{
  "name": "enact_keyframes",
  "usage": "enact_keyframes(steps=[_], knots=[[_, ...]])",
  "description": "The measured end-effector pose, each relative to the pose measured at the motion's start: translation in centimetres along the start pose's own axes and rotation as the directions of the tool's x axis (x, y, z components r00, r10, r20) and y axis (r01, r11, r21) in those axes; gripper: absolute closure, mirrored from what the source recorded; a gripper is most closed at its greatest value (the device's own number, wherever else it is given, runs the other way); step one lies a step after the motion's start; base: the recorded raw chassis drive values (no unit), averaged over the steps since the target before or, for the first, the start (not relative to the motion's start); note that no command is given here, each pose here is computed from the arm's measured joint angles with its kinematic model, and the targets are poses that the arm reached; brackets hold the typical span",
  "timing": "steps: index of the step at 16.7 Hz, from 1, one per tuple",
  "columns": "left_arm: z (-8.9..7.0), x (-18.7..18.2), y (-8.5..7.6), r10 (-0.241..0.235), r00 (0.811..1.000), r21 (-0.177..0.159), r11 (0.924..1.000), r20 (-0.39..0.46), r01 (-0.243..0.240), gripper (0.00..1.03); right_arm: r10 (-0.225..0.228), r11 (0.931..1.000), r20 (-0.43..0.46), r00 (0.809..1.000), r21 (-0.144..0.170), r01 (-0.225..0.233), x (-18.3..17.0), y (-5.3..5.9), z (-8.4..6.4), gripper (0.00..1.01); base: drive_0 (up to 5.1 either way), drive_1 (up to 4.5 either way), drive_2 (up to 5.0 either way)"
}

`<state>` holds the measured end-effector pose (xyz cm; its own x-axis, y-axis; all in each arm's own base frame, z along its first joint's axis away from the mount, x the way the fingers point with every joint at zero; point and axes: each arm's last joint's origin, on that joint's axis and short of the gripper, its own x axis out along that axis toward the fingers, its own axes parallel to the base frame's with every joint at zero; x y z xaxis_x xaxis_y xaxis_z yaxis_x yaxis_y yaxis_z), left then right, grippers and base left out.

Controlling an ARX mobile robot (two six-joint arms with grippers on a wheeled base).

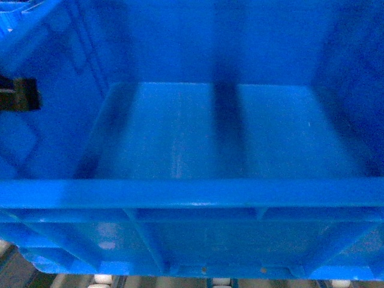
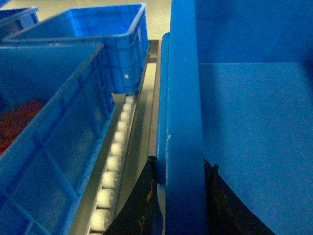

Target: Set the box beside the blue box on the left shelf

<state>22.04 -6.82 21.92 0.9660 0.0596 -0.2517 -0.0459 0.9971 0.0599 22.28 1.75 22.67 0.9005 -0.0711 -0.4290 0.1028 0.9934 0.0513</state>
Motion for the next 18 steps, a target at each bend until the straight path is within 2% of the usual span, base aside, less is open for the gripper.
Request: enact_keyframes(steps=[2, 3, 5, 7, 10, 12, 14, 15, 16, 17, 18], knots=[[-0.9, 0.8, -0.6, -0.006, 0.999, -0.003, 1.0000, -0.033, 0.005, 0.86, -0.003, 1.0000, -0.024, 1.000, -0.007, 0.003, 1.3, -0.6, -0.4, 0.93, 0.0, 0.00, 0.0], [-2.2, 2.2, -1.0, 0.001, 0.997, -0.004, 1.0000, -0.080, -0.001, 0.86, 0.000, 0.9999, -0.057, 0.998, -0.014, -0.001, 2.7, -0.7, -1.1, 0.93, 0.0, 0.00, 0.0], [-3.4, 3.1, -1.0, 0.008, 0.980, 0.012, 0.9999, -0.198, -0.006, 0.86, 0.005, 0.9997, -0.127, 0.992, -0.022, -0.008, 3.8, -0.6, -2.1, 0.93, 0.0, 0.00, 0.0], [-3.1, 3.6, -0.9, 0.013, 0.975, 0.007, 0.9999, -0.220, -0.011, 0.86, 0.002, 0.9997, -0.148, 0.989, -0.025, -0.006, 4.0, -0.4, -2.1, 0.93, 0.0, 0.00, 0.0], [-3.0, 4.2, -1.1, 0.017, 0.969, 0.016, 0.9998, -0.245, -0.013, 0.86, -0.011, 0.9996, -0.182, 0.983, -0.027, 0.007, 4.2, -0.3, -2.0, 0.93, 0.0, 0.00, 0.0], [-2.9, 4.3, -1.1, 0.020, 0.974, 0.023, 0.9996, -0.226, -0.015, 0.69, -0.042, 0.9988, -0.181, 0.983, -0.032, 0.037, 4.2, -0.3, -1.9, 0.75, 0.0, 0.00, 0.0], [-1.9, 4.2, -1.1, 0.034, 0.990, 0.002, 0.9994, -0.138, -0.034, 0.49, -0.093, 0.9954, -0.162, 0.982, -0.037, 0.088, 4.0, -0.4, -1.7, 0.54, 0.0, 0.00, 0.0], [-1.3, 4.1, -0.9, 0.046, 0.995, -0.016, 0.9987, -0.089, -0.048, 0.38, -0.096, 0.9953, -0.122, 0.988, -0.026, 0.093, 3.9, -0.4, -1.3, 0.43, 0.0, 0.00, 0.0], [-0.8, 4.0, -0.9, 0.050, 0.998, -0.037, 0.9980, -0.040, -0.052, 0.29, -0.106, 0.9941, -0.070, 0.992, -0.030, 0.104, 3.6, -0.5, -1.2, 0.34, 0.0, 0.00, 0.0], [0.0, 3.7, -0.7, 0.058, 0.998, -0.069, 0.9961, 0.030, -0.056, 0.18, -0.127, 0.9917, 0.026, 0.992, -0.015, 0.127, 3.3, -0.6, -1.1, 0.23, 0.0, 0.00, 0.0], [0.7, 3.4, -0.6, 0.060, 0.995, -0.089, 0.9946, 0.073, -0.054, 0.07, -0.162, 0.9867, 0.142, 0.977, 0.022, 0.161, 2.7, -0.8, -0.2, 0.12, 0.0, 0.00, 0.0]])
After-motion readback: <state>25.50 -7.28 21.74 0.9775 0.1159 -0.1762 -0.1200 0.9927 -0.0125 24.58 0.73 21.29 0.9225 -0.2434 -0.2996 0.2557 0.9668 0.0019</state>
